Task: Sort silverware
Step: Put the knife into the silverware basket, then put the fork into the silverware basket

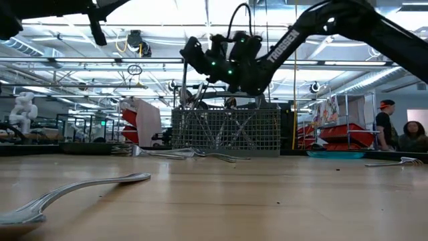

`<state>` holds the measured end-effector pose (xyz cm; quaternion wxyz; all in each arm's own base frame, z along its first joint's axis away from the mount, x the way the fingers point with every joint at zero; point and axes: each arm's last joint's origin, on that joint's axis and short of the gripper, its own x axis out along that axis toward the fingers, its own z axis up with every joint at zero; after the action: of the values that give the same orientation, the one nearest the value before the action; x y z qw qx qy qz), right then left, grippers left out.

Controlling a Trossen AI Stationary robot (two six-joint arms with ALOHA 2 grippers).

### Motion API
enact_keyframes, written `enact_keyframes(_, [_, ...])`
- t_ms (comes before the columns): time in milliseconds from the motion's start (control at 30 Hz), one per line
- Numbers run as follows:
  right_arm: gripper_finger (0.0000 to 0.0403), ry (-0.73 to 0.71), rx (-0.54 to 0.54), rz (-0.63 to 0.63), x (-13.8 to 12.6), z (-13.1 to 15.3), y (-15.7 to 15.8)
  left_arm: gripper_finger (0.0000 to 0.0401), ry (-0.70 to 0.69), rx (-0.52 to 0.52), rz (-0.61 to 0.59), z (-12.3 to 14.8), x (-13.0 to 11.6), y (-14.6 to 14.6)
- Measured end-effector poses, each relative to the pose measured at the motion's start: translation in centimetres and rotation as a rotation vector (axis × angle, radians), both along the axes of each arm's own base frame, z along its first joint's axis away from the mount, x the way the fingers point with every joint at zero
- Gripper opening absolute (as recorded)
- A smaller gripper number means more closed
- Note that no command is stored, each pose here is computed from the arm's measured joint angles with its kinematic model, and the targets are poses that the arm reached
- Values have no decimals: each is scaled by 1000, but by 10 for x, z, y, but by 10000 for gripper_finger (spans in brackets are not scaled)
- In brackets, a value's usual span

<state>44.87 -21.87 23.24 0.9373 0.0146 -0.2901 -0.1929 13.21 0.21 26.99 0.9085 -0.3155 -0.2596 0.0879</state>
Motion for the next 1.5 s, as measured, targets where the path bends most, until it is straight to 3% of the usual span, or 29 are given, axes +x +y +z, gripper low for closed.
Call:
enact_keyframes(167, [41, 68, -24, -26, 15, 16, -10, 86, 7, 0, 0, -1, 0, 0])
enact_keyframes(367, [41, 243, -27, -77, 21, 8, -21, 86, 20, 9, -17, -2, 1, -1])
enact_keyframes(800, [42, 266, 33, -63, 20, 4, -26, 86, 74, 13, -19, -6, 3, -1])
enact_keyframes(1133, [216, 274, 172, -24, 19, -1, -31, 86, 82, 28, -12, -6, 3, -1])
enact_keyframes(1333, [239, 246, 167, -7, 17, 7, -29, 86, 168, 39, -10, -14, 6, -1])
enact_keyframes(1500, [241, 189, 78, 40, 7, 57, -14, 86, 380, 74, -7, -33, 10, -1])
